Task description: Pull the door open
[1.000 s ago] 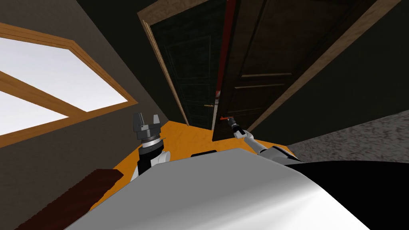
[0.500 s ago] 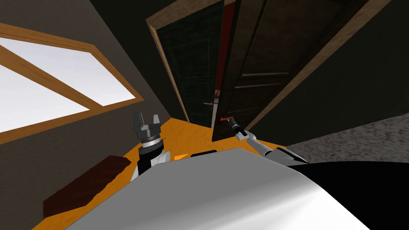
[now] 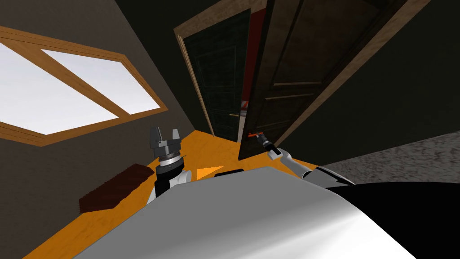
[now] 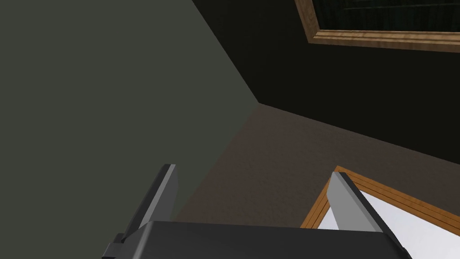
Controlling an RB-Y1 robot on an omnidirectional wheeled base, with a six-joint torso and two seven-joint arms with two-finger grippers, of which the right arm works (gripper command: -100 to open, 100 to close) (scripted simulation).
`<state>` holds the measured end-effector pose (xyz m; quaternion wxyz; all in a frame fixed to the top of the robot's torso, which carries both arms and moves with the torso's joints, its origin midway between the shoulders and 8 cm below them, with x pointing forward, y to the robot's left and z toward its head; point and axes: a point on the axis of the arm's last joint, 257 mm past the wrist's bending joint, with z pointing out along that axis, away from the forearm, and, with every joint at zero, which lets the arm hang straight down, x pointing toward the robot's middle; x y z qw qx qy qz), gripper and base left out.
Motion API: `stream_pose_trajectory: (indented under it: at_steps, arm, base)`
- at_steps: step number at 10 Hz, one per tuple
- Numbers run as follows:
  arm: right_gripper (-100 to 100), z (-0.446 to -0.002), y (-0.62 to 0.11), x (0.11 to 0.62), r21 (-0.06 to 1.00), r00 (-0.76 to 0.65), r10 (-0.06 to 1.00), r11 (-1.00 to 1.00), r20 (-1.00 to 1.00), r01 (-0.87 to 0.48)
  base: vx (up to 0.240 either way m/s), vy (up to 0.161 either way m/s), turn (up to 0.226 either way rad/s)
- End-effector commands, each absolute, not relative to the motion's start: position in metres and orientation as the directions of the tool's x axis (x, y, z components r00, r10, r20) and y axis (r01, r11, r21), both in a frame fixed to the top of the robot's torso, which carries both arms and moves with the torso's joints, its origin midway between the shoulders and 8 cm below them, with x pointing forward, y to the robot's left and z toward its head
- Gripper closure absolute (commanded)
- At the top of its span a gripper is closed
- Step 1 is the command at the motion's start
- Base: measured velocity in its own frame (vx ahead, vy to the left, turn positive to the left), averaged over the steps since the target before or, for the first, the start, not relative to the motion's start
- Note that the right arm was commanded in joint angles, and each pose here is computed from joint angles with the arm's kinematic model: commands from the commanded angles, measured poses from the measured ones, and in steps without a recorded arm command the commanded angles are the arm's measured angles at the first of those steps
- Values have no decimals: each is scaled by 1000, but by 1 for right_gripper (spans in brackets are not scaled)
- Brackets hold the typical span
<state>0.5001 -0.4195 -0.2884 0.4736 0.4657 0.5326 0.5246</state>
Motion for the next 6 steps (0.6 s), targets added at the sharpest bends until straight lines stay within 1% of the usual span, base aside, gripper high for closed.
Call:
stream_pose_trajectory:
  at_steps: [1, 2, 6]
  arm:
    - [100, -292, -409, 492, 1000, -156, 988, 9, -9, -1]
    - [100, -292, -407, 486, 1000, -174, 985, 7, -8, -2]
    - [100, -292, -403, 473, 1000, -219, 976, 2, -2, -1]
  base:
    - [-192, -131, 110]
    - [-204, -141, 137]
    - [-136, -78, 83]
